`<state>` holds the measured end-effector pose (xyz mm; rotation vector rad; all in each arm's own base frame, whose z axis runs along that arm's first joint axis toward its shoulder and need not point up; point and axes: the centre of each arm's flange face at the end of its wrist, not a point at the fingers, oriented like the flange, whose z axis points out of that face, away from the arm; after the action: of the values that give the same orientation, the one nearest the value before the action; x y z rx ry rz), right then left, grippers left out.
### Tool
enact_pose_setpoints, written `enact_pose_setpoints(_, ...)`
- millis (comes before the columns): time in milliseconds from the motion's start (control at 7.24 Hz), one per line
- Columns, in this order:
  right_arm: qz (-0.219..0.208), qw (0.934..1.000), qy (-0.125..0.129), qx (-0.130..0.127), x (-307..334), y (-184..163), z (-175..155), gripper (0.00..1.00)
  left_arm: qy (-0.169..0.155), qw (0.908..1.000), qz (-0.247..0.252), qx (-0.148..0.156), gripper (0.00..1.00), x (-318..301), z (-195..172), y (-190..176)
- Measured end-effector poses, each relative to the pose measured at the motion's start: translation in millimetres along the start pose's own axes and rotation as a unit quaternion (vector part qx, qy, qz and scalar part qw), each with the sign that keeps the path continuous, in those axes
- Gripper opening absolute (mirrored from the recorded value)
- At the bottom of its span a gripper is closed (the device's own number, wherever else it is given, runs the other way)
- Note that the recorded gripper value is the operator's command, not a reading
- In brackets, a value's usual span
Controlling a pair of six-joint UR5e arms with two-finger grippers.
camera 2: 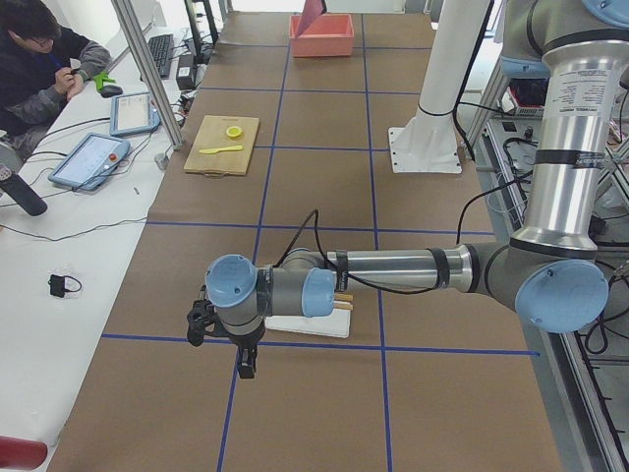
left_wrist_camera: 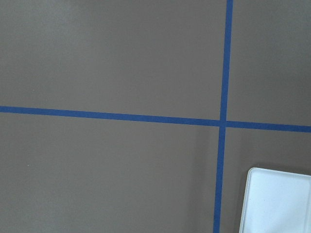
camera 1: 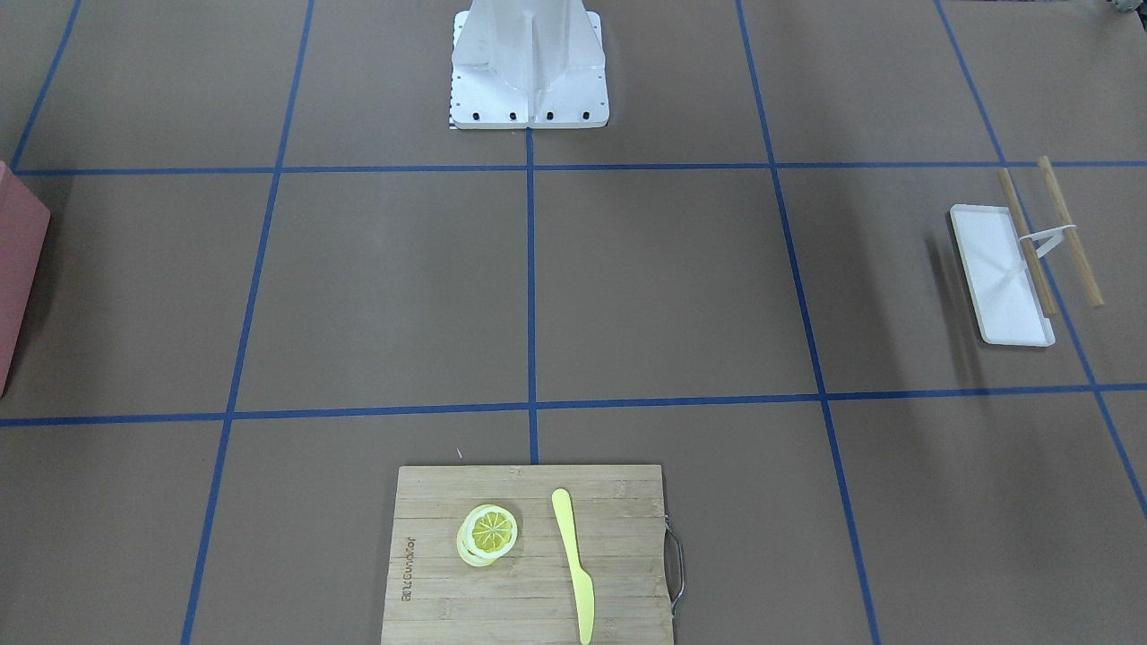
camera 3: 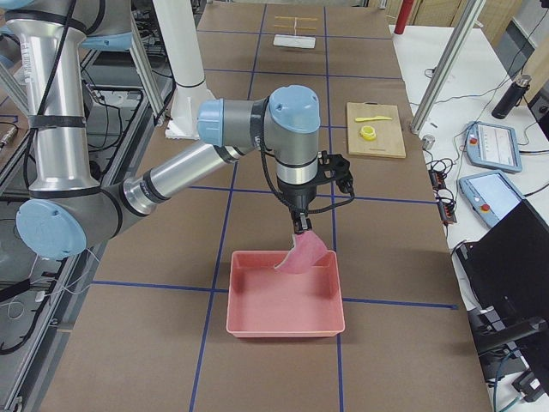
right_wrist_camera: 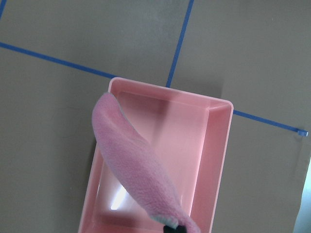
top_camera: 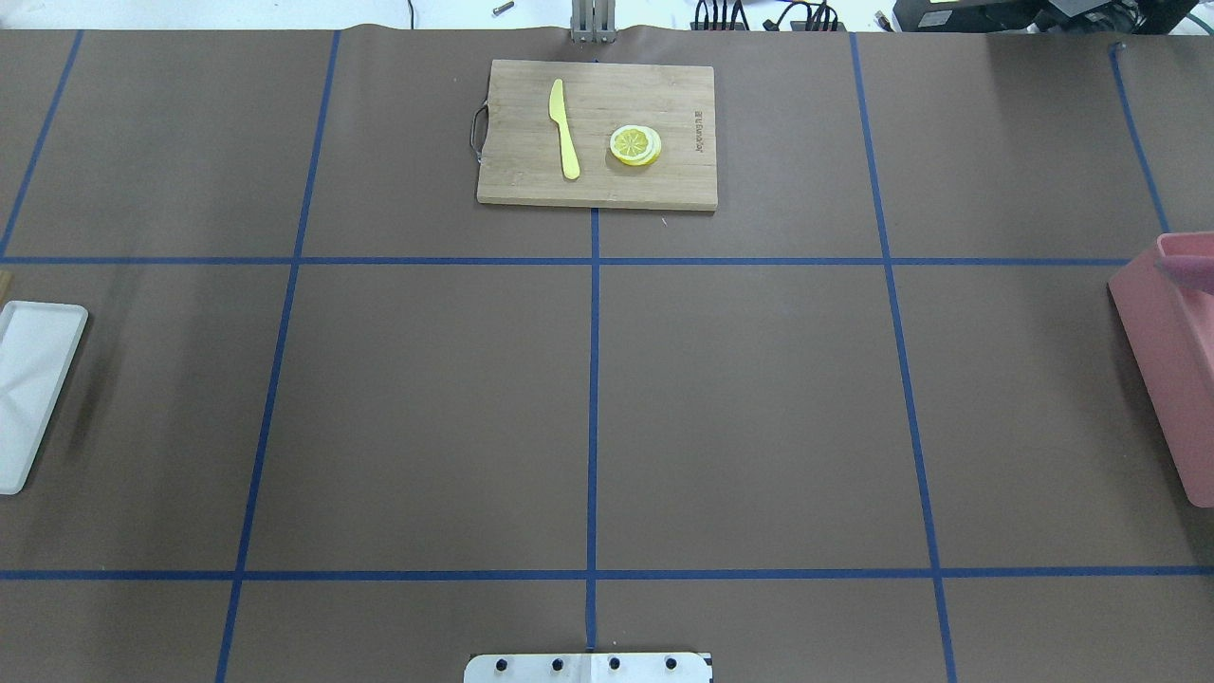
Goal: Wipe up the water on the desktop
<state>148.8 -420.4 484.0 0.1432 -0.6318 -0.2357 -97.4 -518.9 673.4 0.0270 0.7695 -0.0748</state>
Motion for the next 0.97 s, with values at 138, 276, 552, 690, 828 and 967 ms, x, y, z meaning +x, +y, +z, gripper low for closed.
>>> enact_pose_setpoints(138,-0.011,0.9997,0.006,-0.019,3.8,10.7,15.3,0.0,0.0,1.0,0.0,0.0,0.99,-0.2,0.2,0.2)
enact_pose_setpoints(276,-0.025,0.999,0.011,-0.034,5.9,18.1,36.2,0.0,0.0,1.0,0.0,0.0,0.99,-0.2,0.3,0.1)
enact_pose_setpoints(552,-0.057,0.9971,0.012,-0.05,11.8,16.0,86.9,0.98,0.0,1.0,0.001,0.001,0.99,-0.1,0.2,0.0)
enact_pose_setpoints(690,-0.07,0.9962,0.012,-0.05,11.9,8.1,108.2,1.0,0.0,1.0,0.001,0.001,0.99,-0.2,0.2,-0.1)
enact_pose_setpoints(828,-0.081,0.9959,0.014,-0.039,9.4,-0.4,119.1,1.0,0.0,1.0,0.001,0.001,0.99,-0.4,0.4,0.0)
enact_pose_setpoints(967,-0.09,0.9955,0.015,-0.026,7.5,-6.6,121.8,1.0,0.0,1.0,0.001,0.001,0.99,-0.9,1.0,0.1)
